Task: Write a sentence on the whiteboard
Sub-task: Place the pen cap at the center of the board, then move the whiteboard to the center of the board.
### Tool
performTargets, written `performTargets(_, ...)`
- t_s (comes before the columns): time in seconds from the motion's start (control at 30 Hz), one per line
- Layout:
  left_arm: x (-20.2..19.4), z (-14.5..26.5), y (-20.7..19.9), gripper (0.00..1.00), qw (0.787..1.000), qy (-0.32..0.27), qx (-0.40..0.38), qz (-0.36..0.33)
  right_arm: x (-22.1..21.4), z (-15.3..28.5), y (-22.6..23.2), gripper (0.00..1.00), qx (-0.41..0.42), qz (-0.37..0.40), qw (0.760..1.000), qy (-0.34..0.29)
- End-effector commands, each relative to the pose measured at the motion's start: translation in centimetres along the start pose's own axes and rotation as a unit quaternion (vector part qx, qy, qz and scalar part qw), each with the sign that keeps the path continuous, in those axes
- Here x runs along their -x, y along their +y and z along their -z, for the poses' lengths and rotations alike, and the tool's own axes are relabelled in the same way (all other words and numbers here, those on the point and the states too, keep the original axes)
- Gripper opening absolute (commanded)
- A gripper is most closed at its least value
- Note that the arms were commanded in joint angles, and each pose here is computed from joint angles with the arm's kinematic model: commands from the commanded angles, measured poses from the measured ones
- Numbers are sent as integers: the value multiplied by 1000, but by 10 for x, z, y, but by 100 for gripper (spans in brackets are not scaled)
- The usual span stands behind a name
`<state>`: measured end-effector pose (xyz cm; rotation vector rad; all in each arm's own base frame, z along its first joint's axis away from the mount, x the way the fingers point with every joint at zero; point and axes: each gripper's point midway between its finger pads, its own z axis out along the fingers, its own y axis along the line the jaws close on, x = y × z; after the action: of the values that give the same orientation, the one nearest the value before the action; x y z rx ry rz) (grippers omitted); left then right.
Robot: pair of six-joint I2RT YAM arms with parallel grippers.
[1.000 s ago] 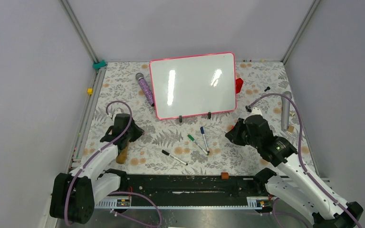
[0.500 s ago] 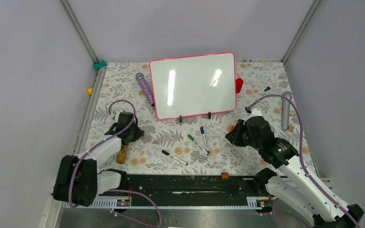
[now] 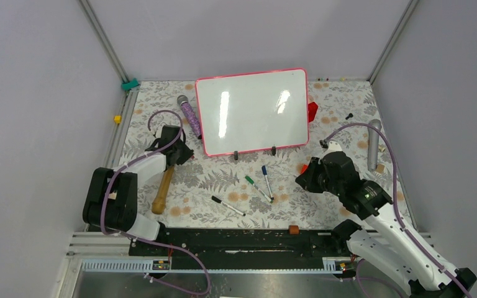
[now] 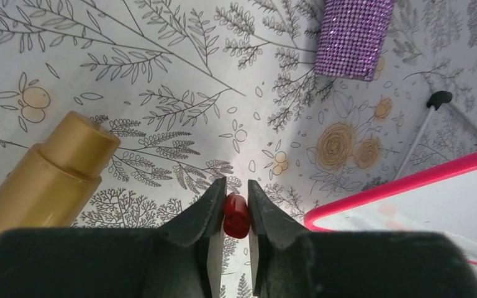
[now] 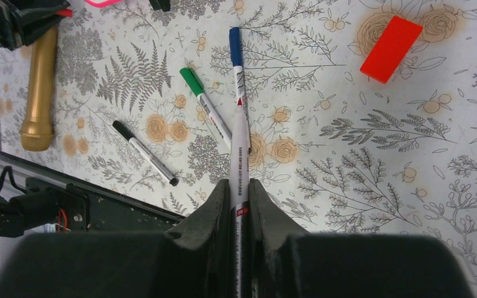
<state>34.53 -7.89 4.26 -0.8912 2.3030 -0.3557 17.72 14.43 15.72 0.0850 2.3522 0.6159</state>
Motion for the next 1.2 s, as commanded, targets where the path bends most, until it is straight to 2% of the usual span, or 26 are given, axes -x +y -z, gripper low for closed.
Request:
performTargets(0.0,9,0,-17,22,1000,-1,-26,5,13,13,2,0,-10,-39,999,-24)
performTargets(0.2,8,15,-18,40,999,1,-40,1,17,18,-5,0,-23,-94,994,-54)
performTargets(0.4,-3,41,-22,43,997,14,-78,15,18,23,-5,0,-14,-78,995,-62)
performTargets(0.5,-8,62,-25,48,994,22,-106,-6,11,22,4,0,20,-31,998,-44)
performTargets(0.63,-17,95,-37,57,983,30,-175,-53,-5,27,28,0,92,48,994,16)
performTargets(0.7,-21,111,-37,66,978,27,-198,-61,-11,32,35,0,105,75,990,53)
performTargets(0.73,-25,118,-34,84,977,29,-204,-61,-14,31,32,0,91,77,990,77)
performTargets(0.77,-27,127,-35,97,973,25,-220,-65,-13,30,28,0,70,76,991,89)
performTargets(0.87,-32,150,-37,99,963,16,-260,-69,-13,25,5,0,-18,51,992,112)
performTargets(0.97,-37,164,-35,99,959,15,-275,-72,-3,23,-10,0,-88,6,992,95)
performTargets(1.17,-40,169,-25,99,961,14,-264,-81,3,26,-1,0,-65,-26,996,63)
